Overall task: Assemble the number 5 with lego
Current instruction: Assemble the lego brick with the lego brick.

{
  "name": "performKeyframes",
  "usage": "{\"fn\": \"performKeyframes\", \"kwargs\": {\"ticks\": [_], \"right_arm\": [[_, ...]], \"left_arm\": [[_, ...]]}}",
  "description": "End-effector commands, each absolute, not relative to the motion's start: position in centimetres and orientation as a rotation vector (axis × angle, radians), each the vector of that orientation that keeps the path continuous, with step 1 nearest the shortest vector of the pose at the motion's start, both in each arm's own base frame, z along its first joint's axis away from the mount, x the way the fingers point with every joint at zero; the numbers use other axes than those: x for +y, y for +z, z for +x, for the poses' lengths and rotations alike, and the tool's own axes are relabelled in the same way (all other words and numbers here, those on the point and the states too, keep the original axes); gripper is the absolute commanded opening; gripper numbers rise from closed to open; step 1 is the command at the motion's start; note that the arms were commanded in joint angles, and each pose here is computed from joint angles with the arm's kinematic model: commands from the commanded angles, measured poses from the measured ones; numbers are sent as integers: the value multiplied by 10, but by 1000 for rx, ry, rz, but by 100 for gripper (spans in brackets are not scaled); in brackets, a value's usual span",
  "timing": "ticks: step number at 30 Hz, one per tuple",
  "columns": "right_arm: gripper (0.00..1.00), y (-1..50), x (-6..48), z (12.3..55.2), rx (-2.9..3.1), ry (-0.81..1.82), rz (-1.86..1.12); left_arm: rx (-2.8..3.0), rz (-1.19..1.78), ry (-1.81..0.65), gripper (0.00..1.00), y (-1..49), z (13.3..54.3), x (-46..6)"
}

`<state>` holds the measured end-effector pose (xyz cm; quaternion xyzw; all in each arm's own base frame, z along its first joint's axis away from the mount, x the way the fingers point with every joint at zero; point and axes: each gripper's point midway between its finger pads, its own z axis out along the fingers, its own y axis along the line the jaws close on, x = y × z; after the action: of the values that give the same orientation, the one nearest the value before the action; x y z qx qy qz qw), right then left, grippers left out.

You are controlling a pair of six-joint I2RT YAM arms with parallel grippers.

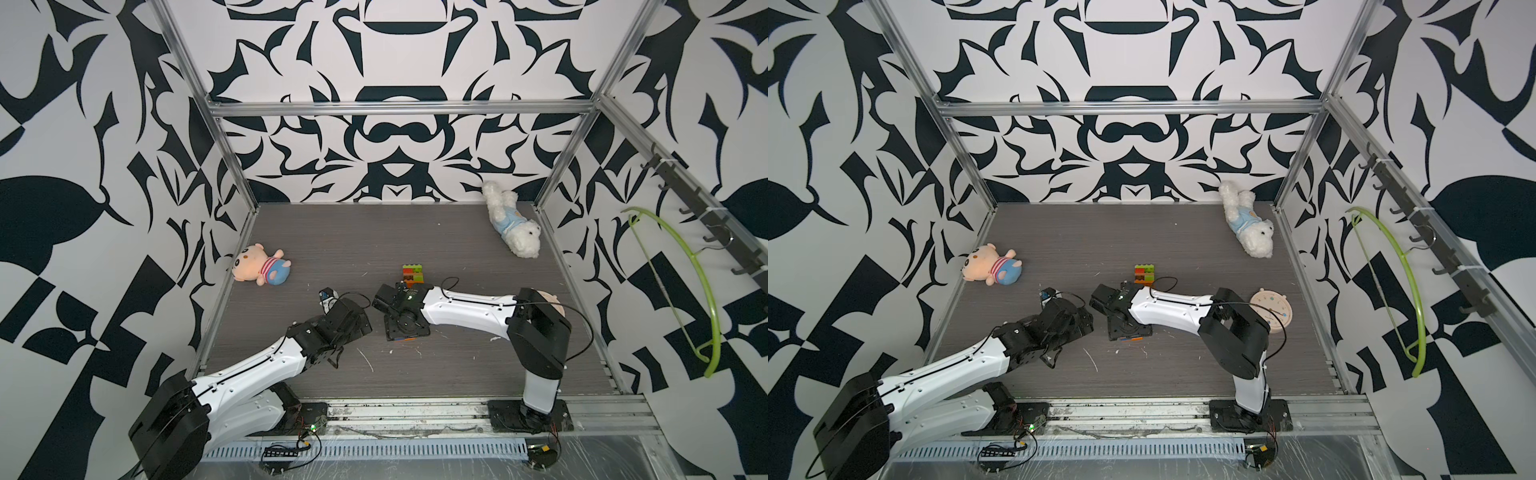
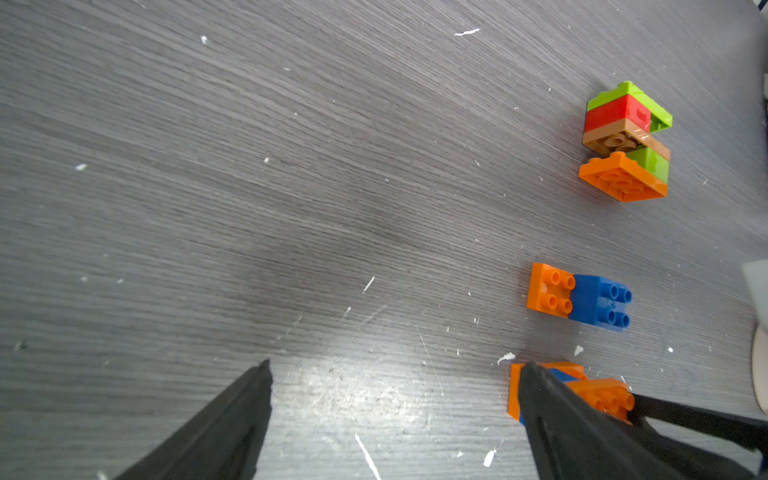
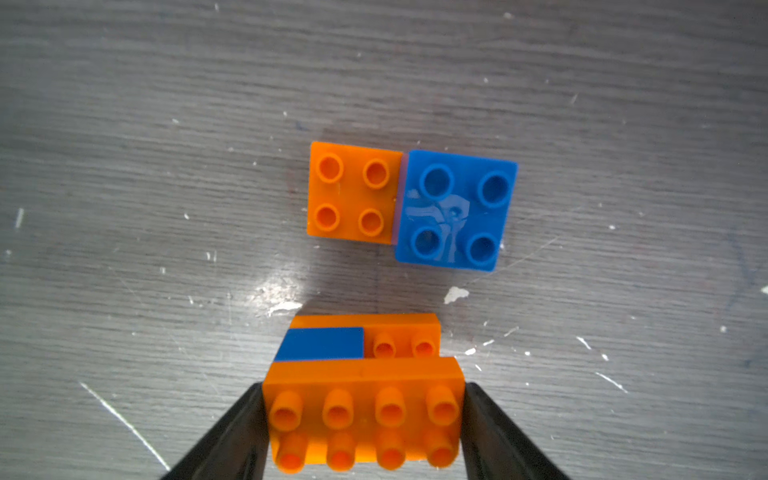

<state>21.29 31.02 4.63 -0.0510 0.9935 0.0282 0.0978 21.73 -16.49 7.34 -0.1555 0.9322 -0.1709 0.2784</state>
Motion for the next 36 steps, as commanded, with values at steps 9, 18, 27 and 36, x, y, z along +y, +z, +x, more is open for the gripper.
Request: {"fn": "performKeyframes", "kwargs": {"ticks": [9,18,27,36], "right_arm": [[82,82,309,219,2867,155,-142],[82,90,283,225,2821,113,-64],[82,70,282,222,2869,68,-78],[81,61,284,212,2930,85,-85]], "left_arm": [[2484,-415,-456,99,82,223,-166],[2490,-379,-495,99,85,225,-175],[2514,-327,-603,99,85,223,-195],[2533,-328,-612,99,79,224,-200]]}}
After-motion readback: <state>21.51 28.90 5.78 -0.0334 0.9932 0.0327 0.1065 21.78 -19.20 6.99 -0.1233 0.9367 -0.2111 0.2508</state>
